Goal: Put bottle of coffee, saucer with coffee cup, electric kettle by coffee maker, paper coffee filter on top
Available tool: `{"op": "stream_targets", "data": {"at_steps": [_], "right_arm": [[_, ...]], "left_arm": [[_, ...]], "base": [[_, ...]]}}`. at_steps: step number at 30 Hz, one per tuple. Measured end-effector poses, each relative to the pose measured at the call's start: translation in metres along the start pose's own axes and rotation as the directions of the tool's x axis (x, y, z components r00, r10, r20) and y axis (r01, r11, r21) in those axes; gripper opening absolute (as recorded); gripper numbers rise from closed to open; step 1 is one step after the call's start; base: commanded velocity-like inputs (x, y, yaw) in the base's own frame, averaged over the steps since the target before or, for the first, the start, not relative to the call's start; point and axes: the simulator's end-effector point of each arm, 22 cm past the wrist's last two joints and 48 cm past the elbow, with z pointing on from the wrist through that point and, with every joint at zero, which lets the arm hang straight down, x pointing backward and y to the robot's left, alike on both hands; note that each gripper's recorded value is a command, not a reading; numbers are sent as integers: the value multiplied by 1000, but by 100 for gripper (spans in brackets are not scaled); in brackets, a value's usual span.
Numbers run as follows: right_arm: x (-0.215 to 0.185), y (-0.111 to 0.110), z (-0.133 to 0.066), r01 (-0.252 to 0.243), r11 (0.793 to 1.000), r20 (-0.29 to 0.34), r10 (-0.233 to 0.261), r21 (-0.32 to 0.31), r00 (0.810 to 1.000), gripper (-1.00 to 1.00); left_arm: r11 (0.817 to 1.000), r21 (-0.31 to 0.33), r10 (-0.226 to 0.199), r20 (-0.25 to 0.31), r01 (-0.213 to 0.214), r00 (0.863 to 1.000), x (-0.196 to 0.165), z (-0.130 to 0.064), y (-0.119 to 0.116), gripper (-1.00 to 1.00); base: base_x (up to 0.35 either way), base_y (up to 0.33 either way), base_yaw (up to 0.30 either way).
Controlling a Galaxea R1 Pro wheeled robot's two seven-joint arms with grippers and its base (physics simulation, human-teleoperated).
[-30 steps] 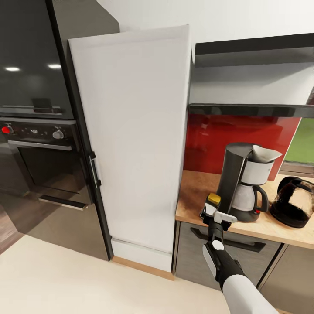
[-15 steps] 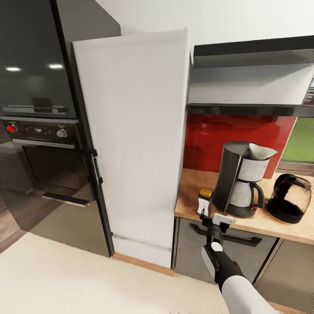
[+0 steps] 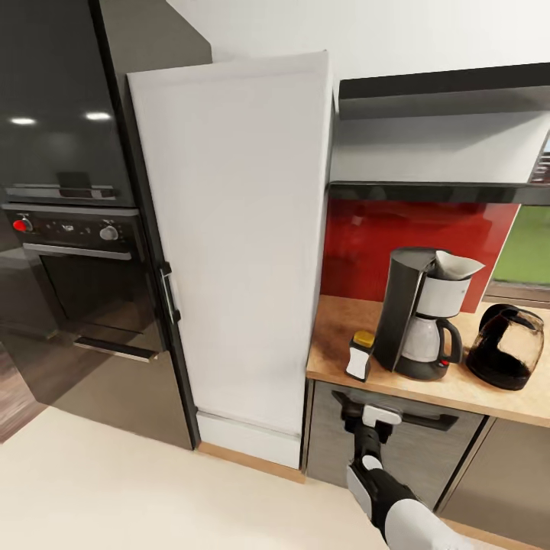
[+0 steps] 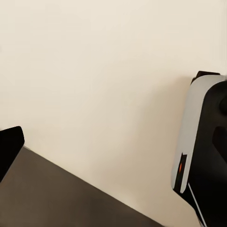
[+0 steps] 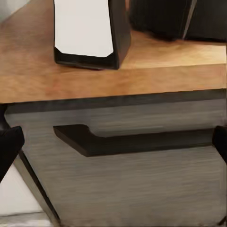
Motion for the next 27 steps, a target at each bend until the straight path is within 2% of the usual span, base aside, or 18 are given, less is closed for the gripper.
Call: {"op": "stream_targets", "data": {"at_steps": [7,8,9,12,13,15,16,17,18,20,21,22,25,27], "right_arm": [[53,-8,-17,35,999,-97,-36,-9,995,100],[62,-19,-18,48,999,-118,-48,0,992,100],[75,-33,-20,68,998,-148,-66,9,987,100],[93,-46,-25,97,995,-193,-94,10,977,100],[103,-51,-29,111,994,-223,-106,10,969,100],[136,-61,-44,147,989,-323,-138,4,936,100],[145,-64,-49,159,987,-351,-149,-1,925,100],[169,-70,-62,186,982,-434,-173,-12,884,100],[206,-86,-85,236,971,-574,-213,-34,791,100],[223,-94,-99,267,962,-647,-239,-56,724,100],[230,-97,-105,276,959,-676,-246,-65,695,100],[233,-98,-108,281,957,-689,-249,-69,680,100],[249,-100,-124,281,954,-751,-263,-107,606,100],[258,-91,-132,242,958,-770,-270,-154,578,100]], "left_arm": [[1000,6,-2,7,2,1000,-6,1,-5,100],[1000,9,3,8,-3,1000,-7,1,-6,100],[1000,17,27,10,-27,1000,-7,1,-9,100],[998,26,58,12,-59,998,-7,1,-12,100],[997,30,68,12,-69,998,-7,1,-14,100],[996,39,84,12,-84,996,-6,0,-19,100],[995,41,87,12,-88,996,-6,0,-21,100],[995,45,94,9,-94,996,-4,-1,-23,100],[994,46,98,0,-98,995,-1,-1,-25,100],[994,45,98,-1,-97,995,0,-2,-26,100],[994,44,96,-2,-96,995,0,-2,-25,100],[994,44,96,-3,-96,995,1,-2,-26,100],[995,46,92,-7,-91,996,2,-2,-26,100],[995,47,90,-9,-90,996,3,-2,-27,100]], "base": [[0,0,0],[0,0,0],[0,0,0],[0,0,0],[0,0,0],[0,0,0],[0,0,0],[0,0,0],[0,0,0],[0,0,0],[0,0,0],[0,0,0],[0,0,0],[0,0,0]]}}
